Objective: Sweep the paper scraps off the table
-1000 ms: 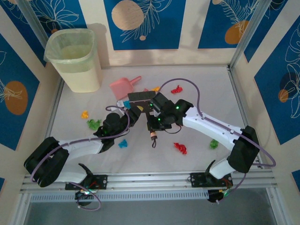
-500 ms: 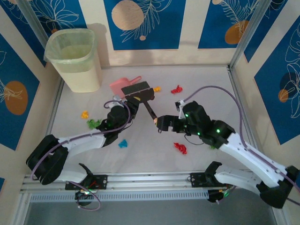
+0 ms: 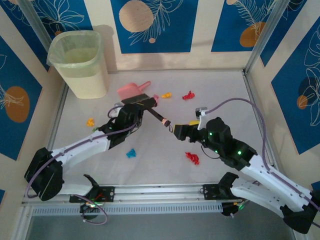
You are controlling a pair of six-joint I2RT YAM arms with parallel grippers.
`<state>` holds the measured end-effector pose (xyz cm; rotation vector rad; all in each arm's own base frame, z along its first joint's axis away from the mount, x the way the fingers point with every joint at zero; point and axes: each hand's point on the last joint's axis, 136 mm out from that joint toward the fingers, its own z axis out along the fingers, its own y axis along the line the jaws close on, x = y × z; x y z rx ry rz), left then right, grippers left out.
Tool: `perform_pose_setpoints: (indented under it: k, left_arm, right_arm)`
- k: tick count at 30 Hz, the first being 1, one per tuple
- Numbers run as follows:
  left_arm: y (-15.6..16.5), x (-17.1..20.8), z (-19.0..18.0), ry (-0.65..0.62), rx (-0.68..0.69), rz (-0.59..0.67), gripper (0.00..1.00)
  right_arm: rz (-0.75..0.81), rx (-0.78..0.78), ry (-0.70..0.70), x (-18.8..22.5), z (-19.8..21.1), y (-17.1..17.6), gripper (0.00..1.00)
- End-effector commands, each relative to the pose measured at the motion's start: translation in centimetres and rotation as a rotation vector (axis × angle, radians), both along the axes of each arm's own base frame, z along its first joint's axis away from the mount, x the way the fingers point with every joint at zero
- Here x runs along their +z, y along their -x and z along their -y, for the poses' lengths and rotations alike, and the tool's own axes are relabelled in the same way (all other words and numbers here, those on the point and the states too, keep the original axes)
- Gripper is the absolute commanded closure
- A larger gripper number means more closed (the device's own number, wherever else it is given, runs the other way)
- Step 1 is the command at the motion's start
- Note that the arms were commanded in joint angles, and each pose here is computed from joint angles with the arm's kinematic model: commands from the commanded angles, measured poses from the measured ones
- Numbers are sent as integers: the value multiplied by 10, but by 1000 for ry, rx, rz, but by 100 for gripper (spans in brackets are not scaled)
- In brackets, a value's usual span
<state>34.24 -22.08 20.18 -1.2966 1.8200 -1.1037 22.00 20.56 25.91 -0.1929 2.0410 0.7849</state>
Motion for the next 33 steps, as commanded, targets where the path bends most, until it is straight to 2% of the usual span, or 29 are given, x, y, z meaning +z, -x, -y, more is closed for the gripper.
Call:
perform_pose_setpoints:
  k: [1, 4, 7, 15, 22, 29, 33]
  left_arm:
    - [8, -2, -30, -9, 103, -61, 100]
    - [11, -4, -36, 4, 116, -69, 100]
    - [13, -7, -43, 14, 137, -76, 100]
    - [19, -17, -56, 25, 177, -122, 100]
    - [20, -21, -63, 31, 201, -133, 100]
    - [19, -27, -70, 36, 219, -149, 100]
    - [18, -28, -73, 36, 225, -154, 100]
  right_arm:
    - [92, 28, 21, 10, -18, -15, 11]
    - [65, 72, 56, -1, -42, -23, 14]
    - [-4, 51, 86, -10, -55, -36, 15]
    - [-72, 117, 62, -26, -95, -48, 20]
    - [-127, 177, 67, -41, -122, -51, 35]
    - [-105, 168, 63, -47, -128, -53, 42]
    - [-103, 191, 49, -48, -133, -50, 41]
